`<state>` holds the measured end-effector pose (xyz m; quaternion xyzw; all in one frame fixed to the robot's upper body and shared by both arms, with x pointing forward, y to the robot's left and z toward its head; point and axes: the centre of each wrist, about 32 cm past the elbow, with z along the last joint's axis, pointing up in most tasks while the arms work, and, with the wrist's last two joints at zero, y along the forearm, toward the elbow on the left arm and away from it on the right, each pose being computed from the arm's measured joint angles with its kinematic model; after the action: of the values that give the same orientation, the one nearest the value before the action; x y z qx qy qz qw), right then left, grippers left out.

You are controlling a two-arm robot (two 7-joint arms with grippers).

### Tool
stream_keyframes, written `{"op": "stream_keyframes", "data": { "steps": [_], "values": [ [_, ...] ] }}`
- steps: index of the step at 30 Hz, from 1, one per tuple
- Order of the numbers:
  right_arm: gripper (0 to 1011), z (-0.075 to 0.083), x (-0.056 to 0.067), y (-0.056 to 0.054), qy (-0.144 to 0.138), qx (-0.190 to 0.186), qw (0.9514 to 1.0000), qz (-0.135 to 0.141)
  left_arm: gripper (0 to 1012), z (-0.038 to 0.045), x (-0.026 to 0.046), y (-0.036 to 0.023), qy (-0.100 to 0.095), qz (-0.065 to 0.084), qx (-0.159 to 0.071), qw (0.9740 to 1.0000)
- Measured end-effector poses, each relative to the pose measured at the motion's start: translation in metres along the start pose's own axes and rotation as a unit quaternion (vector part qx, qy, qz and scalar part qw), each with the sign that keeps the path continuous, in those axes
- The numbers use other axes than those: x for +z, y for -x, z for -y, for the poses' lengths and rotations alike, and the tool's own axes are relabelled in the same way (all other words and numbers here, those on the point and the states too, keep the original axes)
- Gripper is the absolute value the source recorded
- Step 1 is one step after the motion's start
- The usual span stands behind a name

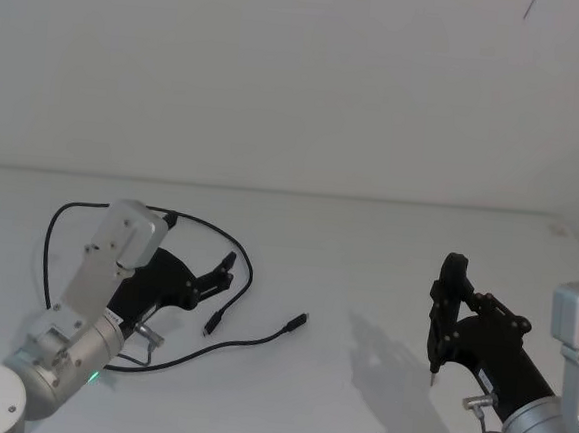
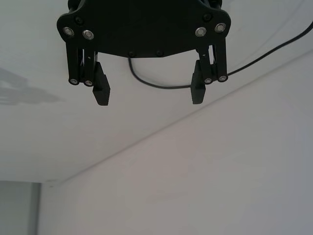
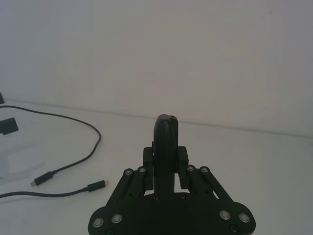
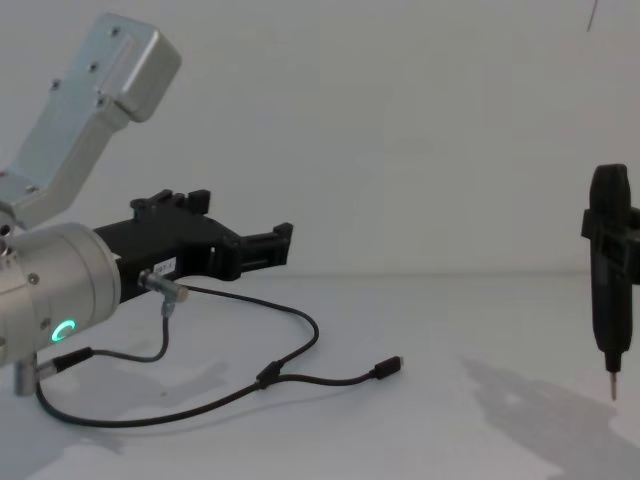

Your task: Pick up the data cable with the one hand.

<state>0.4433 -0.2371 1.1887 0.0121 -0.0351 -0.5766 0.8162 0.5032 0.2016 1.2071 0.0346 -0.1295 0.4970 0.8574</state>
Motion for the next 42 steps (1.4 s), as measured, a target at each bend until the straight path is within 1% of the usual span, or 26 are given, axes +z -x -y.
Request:
{"op": "stream_keyframes", "data": {
  "steps": [1,3,7,11,37,42],
  "values": [
    [279,0.0000,0.0000,0.0000,0.000,0.000,1.0000,0.000,1000,0.0000,0.0000,0.0000,0.000,0.000,0.000,1.0000],
    [279,0.0000,0.0000,0.0000,0.000,0.000,1.0000,0.000,1000,-0.0035,0.0002,0.0037,0.000,-0.002,0.018,0.9998],
    [279,0.0000,0.0000,0.0000,0.000,0.000,1.0000,0.000,1001,-0.0065,0.0003,0.0070,-0.001,-0.004,0.032,0.9995],
    [279,0.0000,0.0000,0.0000,0.000,0.000,1.0000,0.000,1001,-0.0078,0.0004,0.0083,-0.002,-0.004,0.039,0.9992],
    [279,0.0000,0.0000,0.0000,0.000,0.000,1.0000,0.000,1001,-0.0084,0.0001,0.0087,-0.002,-0.004,0.040,0.9992],
    [279,0.0000,0.0000,0.0000,0.000,0.000,1.0000,0.000,1001,-0.0091,-0.0002,0.0071,-0.001,-0.005,0.035,0.9994]
  ]
}}
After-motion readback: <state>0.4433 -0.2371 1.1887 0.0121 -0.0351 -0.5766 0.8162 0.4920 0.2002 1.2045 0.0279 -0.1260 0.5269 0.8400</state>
